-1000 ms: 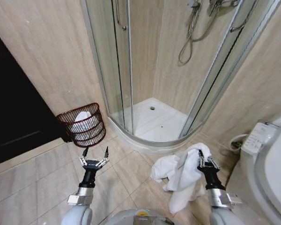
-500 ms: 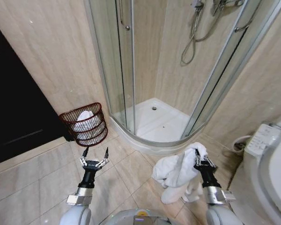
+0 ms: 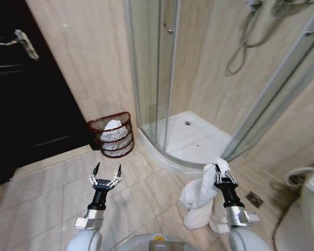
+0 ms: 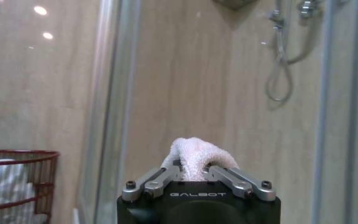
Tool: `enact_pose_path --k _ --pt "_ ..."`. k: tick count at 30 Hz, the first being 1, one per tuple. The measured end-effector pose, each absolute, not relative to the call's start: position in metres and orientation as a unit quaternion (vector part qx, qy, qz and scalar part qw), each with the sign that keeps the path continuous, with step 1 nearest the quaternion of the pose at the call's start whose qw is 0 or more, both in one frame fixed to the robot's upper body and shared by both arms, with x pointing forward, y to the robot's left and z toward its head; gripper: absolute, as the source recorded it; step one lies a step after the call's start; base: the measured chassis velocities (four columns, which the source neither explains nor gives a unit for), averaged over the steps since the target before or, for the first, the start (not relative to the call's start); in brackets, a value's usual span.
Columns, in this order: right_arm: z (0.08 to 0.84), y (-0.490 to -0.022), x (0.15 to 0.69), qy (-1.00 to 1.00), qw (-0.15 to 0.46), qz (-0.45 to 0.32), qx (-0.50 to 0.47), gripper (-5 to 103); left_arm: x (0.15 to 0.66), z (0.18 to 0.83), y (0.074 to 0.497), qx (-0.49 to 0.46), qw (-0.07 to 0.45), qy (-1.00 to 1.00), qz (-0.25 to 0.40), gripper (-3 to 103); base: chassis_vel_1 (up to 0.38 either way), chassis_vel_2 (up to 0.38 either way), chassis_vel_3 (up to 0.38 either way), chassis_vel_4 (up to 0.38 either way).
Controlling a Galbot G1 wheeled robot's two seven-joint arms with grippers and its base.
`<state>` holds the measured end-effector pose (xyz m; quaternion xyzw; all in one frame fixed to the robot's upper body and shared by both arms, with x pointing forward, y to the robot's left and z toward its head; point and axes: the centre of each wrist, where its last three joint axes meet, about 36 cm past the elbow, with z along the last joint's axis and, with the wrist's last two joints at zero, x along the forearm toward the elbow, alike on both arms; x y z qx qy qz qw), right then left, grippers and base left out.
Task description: Discard the used towel into the hamper.
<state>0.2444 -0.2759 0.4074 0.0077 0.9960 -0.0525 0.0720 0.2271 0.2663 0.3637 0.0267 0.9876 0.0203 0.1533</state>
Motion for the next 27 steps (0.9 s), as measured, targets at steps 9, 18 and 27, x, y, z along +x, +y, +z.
enact_pose_path --k 9,18,27 --pt "0.404 -0.275 0.254 0.996 0.07 -0.059 0.003 8 0.228 0.364 0.266 0.024 0.156 0.987 0.019 100 0.076 0.062 -0.023 -0.039" --pt "0.404 -0.274 0.259 0.996 0.072 -0.06 -0.002 8 0.227 0.363 0.266 0.023 0.154 0.988 0.019 100 0.149 0.15 -0.151 -0.144" --pt "0.404 -0.274 0.26 0.995 0.076 -0.062 -0.009 8 0.225 0.362 0.265 0.025 0.142 0.989 0.017 100 0.127 0.154 -0.121 -0.127"
